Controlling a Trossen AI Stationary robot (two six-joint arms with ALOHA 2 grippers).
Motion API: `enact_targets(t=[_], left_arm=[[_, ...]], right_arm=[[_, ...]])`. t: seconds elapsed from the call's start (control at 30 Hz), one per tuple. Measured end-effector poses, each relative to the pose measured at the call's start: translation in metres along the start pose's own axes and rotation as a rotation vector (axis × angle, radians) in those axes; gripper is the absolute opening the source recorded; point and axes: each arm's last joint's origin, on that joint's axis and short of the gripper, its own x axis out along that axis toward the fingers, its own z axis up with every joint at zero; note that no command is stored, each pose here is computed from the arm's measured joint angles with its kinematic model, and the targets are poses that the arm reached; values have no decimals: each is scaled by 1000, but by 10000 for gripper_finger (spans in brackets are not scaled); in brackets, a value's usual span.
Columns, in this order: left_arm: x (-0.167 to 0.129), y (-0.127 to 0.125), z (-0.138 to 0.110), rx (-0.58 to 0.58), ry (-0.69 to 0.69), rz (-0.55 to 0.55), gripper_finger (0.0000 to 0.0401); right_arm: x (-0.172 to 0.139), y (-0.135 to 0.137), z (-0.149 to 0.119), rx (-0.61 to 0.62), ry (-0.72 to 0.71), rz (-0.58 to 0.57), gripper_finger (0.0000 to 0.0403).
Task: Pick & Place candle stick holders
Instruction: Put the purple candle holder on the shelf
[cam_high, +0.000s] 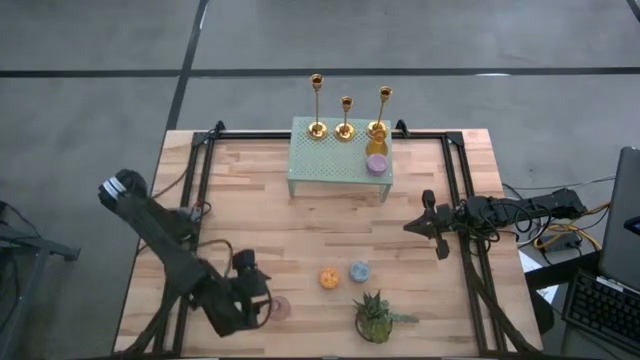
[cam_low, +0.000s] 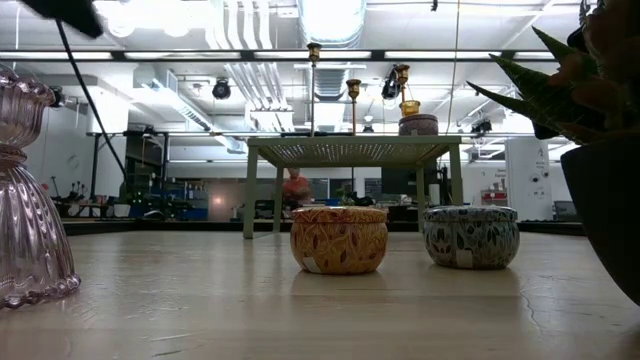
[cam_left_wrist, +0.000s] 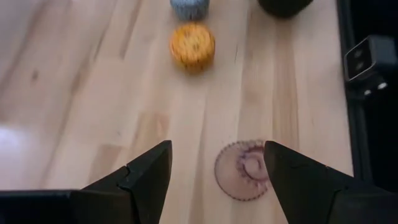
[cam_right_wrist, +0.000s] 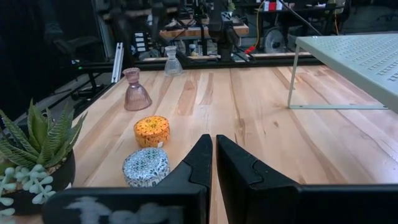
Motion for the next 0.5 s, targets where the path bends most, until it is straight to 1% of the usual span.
enact_targets(t=[0.17, 0.33, 0.5], left_arm=[[17, -16, -17, -45, 53, 25, 257], [24, -31, -29, -94, 77, -11, 257], [31, -38, -39, -135, 84, 11, 257]], right_arm=[[0, 0, 0, 0, 0, 0, 18], [0, 0, 0, 0, 0, 0, 18], [0, 0, 0, 0, 0, 0, 18]])
